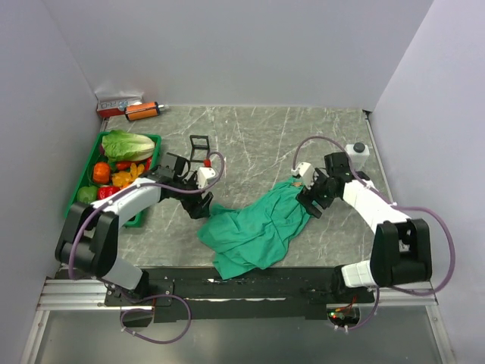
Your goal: Remove the brooch from the garment
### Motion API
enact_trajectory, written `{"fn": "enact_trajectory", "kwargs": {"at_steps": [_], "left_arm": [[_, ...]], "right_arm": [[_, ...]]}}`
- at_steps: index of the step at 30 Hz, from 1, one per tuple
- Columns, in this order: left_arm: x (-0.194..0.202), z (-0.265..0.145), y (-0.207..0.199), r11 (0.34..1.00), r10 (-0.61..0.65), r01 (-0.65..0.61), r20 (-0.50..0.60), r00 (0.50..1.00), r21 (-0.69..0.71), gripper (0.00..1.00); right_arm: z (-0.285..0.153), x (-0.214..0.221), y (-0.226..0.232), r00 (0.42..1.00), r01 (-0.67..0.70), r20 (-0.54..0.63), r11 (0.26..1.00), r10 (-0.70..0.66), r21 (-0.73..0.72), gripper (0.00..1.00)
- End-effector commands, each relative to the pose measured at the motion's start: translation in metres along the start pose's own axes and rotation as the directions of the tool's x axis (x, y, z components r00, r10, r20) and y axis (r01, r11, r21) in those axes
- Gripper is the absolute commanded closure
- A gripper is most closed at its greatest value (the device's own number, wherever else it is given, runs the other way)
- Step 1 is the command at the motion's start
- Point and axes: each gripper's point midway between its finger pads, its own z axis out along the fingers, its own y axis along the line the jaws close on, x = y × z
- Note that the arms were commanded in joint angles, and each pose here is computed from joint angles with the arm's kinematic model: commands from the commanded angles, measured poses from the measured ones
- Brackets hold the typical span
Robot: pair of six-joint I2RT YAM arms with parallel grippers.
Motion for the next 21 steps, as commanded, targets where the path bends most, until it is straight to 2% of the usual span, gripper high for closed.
{"fn": "enact_trajectory", "kwargs": {"at_steps": [1,6,8,14,18,19,20,21], "left_arm": [[0.007,0.015,-0.003,0.998,0.032,-0.031,-0.019,0.999,0.06,0.25],[0.015,0.032,0.004,0.997,0.03,-0.026,-0.051,0.998,0.079,0.31],[0.012,0.039,0.008,0.996,0.028,-0.024,-0.046,0.999,0.082,0.36],[-0.002,0.062,0.014,0.994,0.004,0.001,-0.047,0.999,0.11,0.47],[-0.002,0.07,0.007,0.984,0.039,-0.024,-0.083,0.996,0.178,0.72],[-0.003,0.069,0.005,0.979,0.059,-0.042,-0.08,0.995,0.198,0.9],[-0.003,0.067,0.002,0.975,0.064,-0.045,-0.083,0.995,0.216,0.98],[-0.009,0.062,0.001,0.974,0.065,-0.045,-0.086,0.994,0.22,0.99]], "right_arm": [[0.01,-0.022,-0.019,0.998,0.029,0.056,1.0,-0.029,0.002,0.14],[0.026,-0.04,-0.032,0.999,-0.015,0.041,0.998,0.017,-0.055,0.45],[0.025,-0.053,-0.039,0.997,-0.042,0.056,0.997,0.045,-0.065,0.5],[0.023,-0.059,-0.032,0.996,-0.054,0.059,0.995,0.059,-0.087,0.56],[0.026,-0.058,-0.026,0.996,-0.064,0.053,0.992,0.07,-0.104,0.61],[0.026,-0.06,-0.025,0.996,-0.072,0.054,0.992,0.078,-0.108,0.64],[0.027,-0.062,-0.026,0.995,-0.074,0.057,0.991,0.08,-0.108,0.7],[0.026,-0.065,-0.028,0.995,-0.076,0.063,0.992,0.083,-0.105,0.76]]}}
